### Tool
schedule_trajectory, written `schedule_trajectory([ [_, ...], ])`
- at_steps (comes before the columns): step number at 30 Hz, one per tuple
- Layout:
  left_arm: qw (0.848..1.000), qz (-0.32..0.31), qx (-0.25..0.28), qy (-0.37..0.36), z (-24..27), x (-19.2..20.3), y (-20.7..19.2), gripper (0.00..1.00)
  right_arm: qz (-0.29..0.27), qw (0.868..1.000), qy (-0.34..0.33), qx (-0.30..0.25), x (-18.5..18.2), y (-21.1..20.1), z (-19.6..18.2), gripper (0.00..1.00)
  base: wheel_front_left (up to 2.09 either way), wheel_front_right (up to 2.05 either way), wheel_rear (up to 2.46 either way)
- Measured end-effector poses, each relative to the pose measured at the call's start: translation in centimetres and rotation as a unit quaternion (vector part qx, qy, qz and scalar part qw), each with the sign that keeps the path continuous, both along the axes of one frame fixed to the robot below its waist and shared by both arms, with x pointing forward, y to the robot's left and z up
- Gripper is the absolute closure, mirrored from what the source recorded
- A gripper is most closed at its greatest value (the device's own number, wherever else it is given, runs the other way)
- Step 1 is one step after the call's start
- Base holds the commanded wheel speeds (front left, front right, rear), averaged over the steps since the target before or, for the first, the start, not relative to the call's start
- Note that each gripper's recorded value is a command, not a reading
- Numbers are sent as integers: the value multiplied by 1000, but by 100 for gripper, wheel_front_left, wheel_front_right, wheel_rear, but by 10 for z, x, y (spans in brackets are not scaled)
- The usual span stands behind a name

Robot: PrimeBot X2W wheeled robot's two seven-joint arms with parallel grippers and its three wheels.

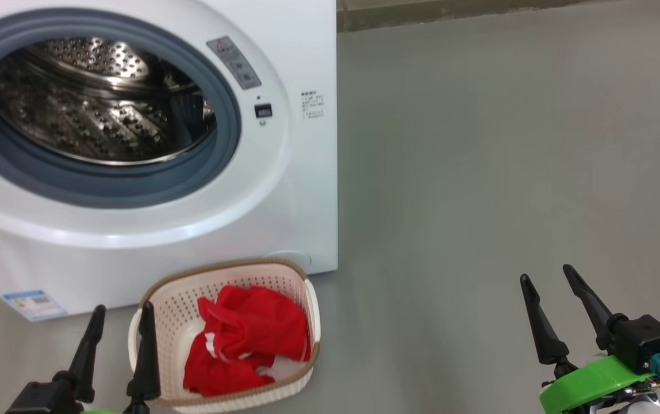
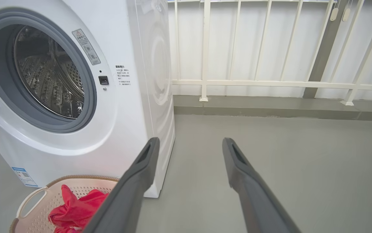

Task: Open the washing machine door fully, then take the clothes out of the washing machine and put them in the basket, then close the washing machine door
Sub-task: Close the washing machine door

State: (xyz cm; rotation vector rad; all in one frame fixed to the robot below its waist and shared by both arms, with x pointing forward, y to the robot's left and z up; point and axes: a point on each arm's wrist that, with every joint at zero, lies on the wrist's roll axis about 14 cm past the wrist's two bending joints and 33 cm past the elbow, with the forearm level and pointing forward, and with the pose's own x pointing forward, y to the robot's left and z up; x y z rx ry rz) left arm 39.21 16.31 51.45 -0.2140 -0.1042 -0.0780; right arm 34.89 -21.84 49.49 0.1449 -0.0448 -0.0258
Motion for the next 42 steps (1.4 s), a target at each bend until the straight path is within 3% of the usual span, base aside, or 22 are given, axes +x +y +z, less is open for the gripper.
schedule_trajectory([
  [10, 1000, -4, 5, -1, 0, 2, -3, 0, 4, 1000, 12, 1, 4, 3, -7, 0, -128, 116, 12],
  [27, 1000, 0, 9, -9, 6, -2, -2, 0, 11, 1000, 6, 0, 5, 7, -4, 0, -6, 6, 0],
  [42, 996, 84, 14, -25, 19, -22, 46, 0, 82, 997, 2, -2, 25, 50, -1, 0, 0, 0, 0],
])
